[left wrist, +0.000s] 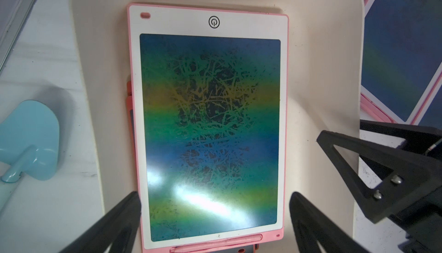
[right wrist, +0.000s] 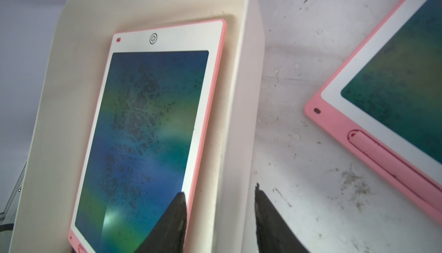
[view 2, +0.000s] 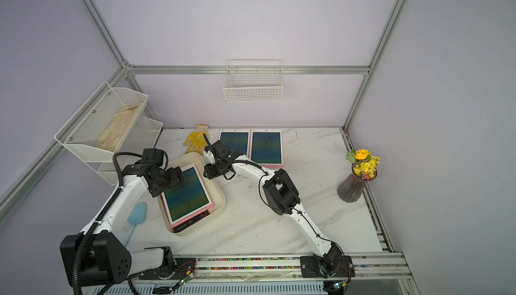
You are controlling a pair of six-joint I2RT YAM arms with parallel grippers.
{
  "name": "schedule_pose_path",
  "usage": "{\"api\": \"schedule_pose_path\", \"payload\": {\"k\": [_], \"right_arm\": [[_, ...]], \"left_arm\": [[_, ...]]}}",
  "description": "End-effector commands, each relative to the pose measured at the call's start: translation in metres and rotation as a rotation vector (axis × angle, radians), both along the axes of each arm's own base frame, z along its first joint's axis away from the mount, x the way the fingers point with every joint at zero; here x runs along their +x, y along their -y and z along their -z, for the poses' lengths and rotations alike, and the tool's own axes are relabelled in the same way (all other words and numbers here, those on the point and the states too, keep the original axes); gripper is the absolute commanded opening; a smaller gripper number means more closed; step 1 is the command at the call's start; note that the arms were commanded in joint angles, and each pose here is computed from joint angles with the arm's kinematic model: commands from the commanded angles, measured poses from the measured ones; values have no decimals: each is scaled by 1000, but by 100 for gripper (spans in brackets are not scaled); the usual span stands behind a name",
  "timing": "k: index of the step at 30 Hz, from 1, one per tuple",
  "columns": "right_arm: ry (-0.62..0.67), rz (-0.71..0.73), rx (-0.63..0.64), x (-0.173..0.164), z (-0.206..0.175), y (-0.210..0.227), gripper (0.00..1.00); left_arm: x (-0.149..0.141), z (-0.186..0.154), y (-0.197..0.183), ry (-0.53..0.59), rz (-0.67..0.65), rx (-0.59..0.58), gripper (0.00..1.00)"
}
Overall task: Take out the writing tablet from the storage box
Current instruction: Pick up the writing tablet from the storage box.
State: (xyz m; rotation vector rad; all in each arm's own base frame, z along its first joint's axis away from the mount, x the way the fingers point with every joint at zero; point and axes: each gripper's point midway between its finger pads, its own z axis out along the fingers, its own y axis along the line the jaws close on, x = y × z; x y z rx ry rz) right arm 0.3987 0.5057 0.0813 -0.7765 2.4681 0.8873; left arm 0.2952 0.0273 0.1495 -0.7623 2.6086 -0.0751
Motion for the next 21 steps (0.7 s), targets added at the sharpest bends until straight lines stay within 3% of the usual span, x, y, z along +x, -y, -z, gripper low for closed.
{"api": "schedule_pose_path", "payload": {"k": [1, 11, 16, 21], "right_arm": [[11, 20, -8, 3, -4, -1, 50], [201, 111, 5, 24, -66, -9, 51], [255, 69, 40, 8, -90, -30, 52], [195, -27, 83, -19, -79, -52, 54]], "left_arm": [[-7, -3, -5, 5, -8, 22, 96], [-26, 2, -24, 5, -85, 42, 97], [-33, -1, -35, 23, -149, 46, 97], [-39, 8, -45, 9, -219, 35, 97]]}}
